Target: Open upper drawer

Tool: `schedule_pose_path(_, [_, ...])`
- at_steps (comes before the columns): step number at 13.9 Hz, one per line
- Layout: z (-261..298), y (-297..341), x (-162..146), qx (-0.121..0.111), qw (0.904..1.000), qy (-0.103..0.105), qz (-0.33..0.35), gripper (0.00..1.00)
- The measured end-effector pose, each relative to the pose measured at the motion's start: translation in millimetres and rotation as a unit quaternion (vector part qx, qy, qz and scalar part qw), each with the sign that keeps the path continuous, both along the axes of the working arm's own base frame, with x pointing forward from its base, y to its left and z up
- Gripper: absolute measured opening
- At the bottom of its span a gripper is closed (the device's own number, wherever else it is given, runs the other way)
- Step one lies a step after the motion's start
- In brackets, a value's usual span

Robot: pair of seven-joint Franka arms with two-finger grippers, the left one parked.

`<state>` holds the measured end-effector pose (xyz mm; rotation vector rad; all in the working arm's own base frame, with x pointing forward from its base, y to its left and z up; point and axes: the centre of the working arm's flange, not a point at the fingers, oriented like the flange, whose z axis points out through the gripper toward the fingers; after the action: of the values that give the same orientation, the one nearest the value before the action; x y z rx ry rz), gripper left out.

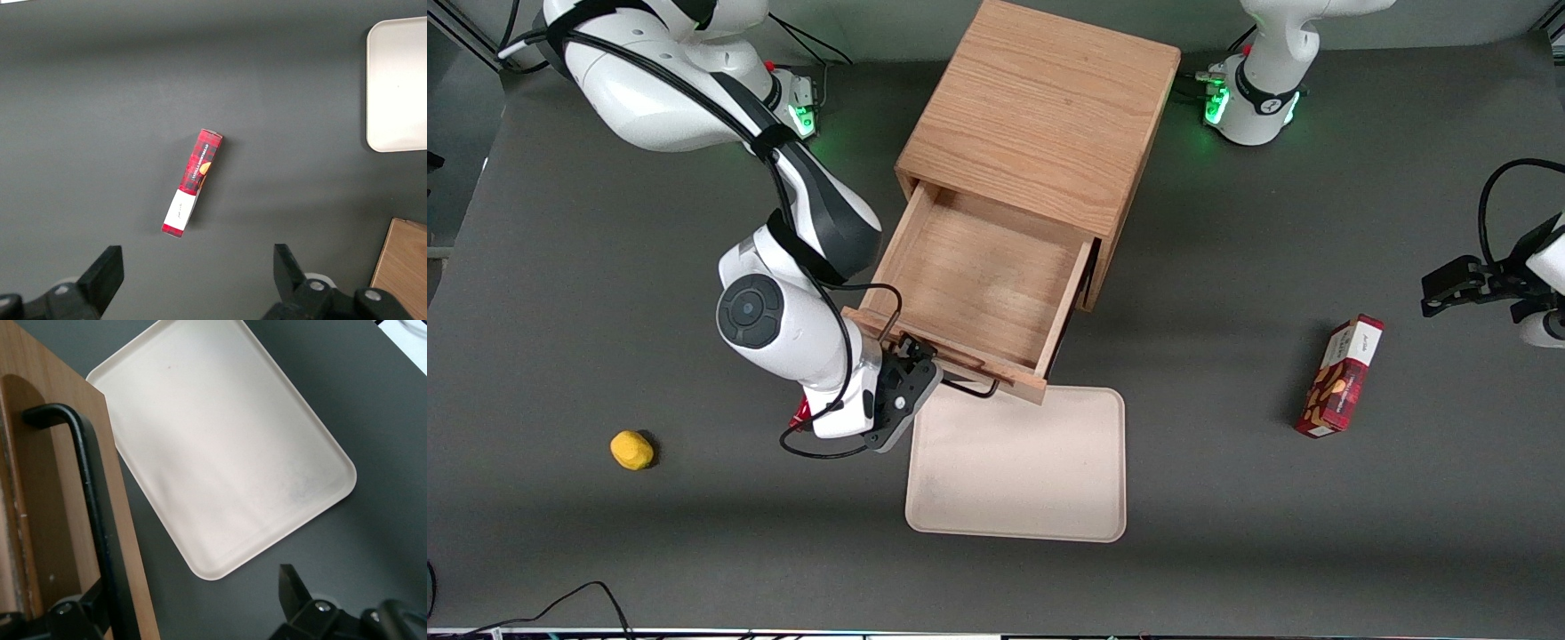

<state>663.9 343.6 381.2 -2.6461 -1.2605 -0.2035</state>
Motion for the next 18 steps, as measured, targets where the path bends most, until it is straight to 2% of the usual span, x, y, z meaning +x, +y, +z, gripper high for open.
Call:
schedule_pose_path(2, [1, 0, 0, 0.007, 1.0000, 0.004, -0.004, 1.00])
schedule_pose_path(7, [17, 1, 3, 0.045, 0.9986, 0.020, -0.018, 1.00])
schedule_pose_path(10, [40, -2, 4, 0.044, 0.9985, 0.030, -0.011, 1.00])
schedule_pose_path(11, [51, -4, 5, 0.046, 0.9986, 0.026, -0.011, 1.00])
schedule_pose_path(14, [105, -34, 9, 0.049, 0.9983, -0.006, -0.032, 1.00])
schedule_pose_path(15, [126, -59, 10, 0.044, 0.9976, -0.005, -0.053, 1.00])
schedule_pose_path(17, [163, -133, 7, 0.033, 0.9920, 0.022, -0.120, 1.00])
schedule_pose_path(18, [177, -177, 3, 0.020, 0.9859, 0.039, -0.162, 1.00])
